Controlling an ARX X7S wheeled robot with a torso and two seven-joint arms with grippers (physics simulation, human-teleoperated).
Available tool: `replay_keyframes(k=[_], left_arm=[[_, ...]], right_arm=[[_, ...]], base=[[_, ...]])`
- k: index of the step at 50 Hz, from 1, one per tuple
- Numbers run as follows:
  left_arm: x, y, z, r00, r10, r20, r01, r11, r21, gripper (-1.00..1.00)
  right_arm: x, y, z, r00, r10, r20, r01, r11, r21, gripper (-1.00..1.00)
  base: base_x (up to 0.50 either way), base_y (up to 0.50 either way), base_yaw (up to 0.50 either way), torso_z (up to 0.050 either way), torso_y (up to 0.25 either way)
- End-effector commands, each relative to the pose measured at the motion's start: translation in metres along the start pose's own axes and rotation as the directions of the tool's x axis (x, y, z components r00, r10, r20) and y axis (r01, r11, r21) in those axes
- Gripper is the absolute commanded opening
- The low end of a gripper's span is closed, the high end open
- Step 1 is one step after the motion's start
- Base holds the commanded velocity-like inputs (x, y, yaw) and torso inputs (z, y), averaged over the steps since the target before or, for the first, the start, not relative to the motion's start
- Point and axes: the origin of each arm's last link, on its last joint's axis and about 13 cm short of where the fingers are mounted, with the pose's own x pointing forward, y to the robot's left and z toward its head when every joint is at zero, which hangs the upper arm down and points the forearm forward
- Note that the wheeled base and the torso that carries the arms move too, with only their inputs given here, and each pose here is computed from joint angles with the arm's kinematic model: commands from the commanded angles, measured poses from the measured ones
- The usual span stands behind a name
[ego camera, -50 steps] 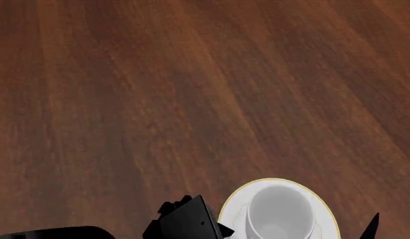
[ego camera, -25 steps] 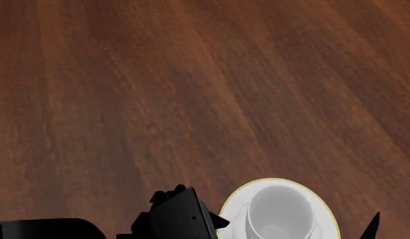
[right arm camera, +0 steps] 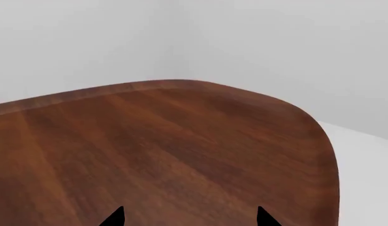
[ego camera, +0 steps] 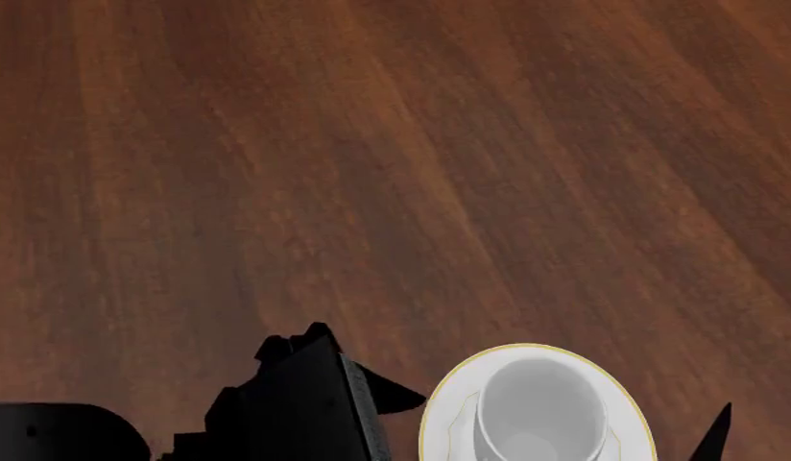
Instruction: Put the white mug on the plate.
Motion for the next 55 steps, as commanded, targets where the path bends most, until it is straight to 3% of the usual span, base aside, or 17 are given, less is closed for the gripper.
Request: replay_keyframes(k=[1,14,26,39,47,55], left_arm=[[-0.021,-0.005,0.010,0.999,0.027,0.034,-0.028,0.999,0.038,1.00],[-0.061,-0.009,0.015,0.990,0.117,0.081,-0.124,0.989,0.078,1.00],[-0.091,-0.015,0.010,0.964,0.218,0.152,-0.227,0.973,0.047,1.00],[-0.117,-0.018,-0.002,0.892,0.387,0.232,-0.390,0.920,-0.036,1.00],[-0.138,-0.028,-0.005,0.840,0.467,0.277,-0.473,0.880,-0.049,1.00],[-0.156,-0.043,-0.023,0.773,0.557,0.303,-0.545,0.828,-0.131,1.00]], right_arm=[[-0.001,0.000,0.002,1.000,0.006,0.005,-0.006,1.000,-0.003,1.00],[0.000,0.001,0.002,1.000,0.007,0.006,-0.007,1.000,-0.005,1.00],[0.001,0.002,0.006,1.000,0.015,0.012,-0.015,1.000,-0.013,1.00],[0.001,0.002,0.011,1.000,0.022,0.019,-0.021,0.999,-0.029,1.00],[0.001,0.000,0.011,1.000,0.018,0.018,-0.018,0.999,-0.029,1.00],[-0.001,-0.002,0.010,1.000,0.012,0.018,-0.011,1.000,-0.027,1.00]], base=[[0.00,0.00,0.00,0.000,0.000],[0.00,0.00,0.00,0.000,0.000],[0.00,0.00,0.00,0.000,0.000],[0.00,0.00,0.00,0.000,0.000],[0.00,0.00,0.00,0.000,0.000],[0.00,0.00,0.00,0.000,0.000]])
